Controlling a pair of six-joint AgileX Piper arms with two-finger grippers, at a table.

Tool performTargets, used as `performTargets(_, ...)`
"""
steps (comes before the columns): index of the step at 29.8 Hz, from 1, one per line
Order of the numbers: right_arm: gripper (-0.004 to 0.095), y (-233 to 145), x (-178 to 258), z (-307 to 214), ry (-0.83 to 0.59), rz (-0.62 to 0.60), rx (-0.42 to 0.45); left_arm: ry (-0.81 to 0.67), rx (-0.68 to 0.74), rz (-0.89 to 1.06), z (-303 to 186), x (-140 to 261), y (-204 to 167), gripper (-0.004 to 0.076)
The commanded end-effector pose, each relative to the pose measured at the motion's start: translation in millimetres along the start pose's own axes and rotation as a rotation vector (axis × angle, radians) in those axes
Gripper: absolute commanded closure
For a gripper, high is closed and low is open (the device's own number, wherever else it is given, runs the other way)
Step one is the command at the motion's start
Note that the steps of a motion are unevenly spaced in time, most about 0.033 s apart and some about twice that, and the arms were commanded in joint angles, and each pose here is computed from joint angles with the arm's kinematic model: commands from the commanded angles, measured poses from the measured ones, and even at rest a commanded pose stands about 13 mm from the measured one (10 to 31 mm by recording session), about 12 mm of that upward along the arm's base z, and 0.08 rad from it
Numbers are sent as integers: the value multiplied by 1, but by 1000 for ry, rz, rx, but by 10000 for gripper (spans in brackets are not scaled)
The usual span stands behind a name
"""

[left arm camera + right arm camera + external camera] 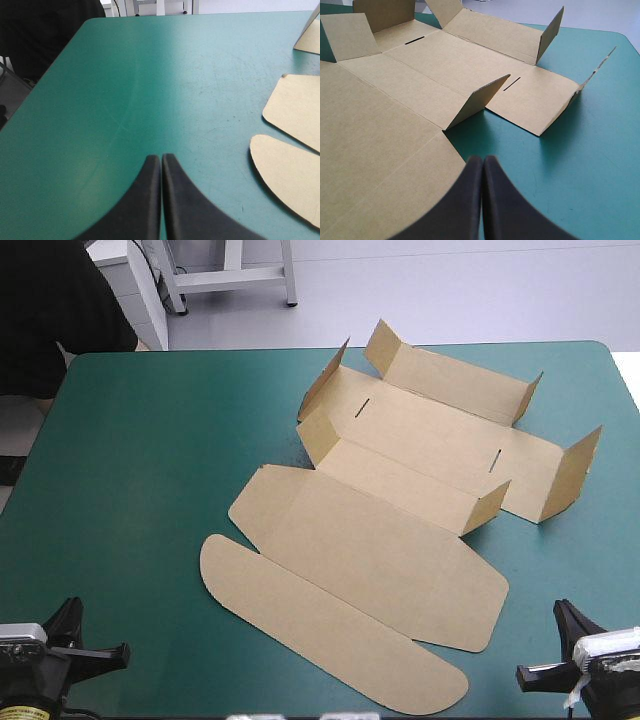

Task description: Fold the box

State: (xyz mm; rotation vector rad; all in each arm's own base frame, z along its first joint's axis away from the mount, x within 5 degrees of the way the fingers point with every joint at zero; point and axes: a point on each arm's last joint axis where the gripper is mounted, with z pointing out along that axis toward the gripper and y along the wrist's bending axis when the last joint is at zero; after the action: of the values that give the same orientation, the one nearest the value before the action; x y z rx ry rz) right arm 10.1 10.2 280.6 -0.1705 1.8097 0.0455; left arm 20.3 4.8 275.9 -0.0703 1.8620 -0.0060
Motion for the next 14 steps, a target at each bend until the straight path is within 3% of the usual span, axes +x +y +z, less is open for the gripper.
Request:
performTargets(1, 928, -1, -12, -8, -119, -7, 13, -85, 15, -2, -3, -14, -1, 734)
performTargets(14, 925, -1, -12, -8, -120, -4, 10, -85, 15, -2, -3, -14, -1, 734)
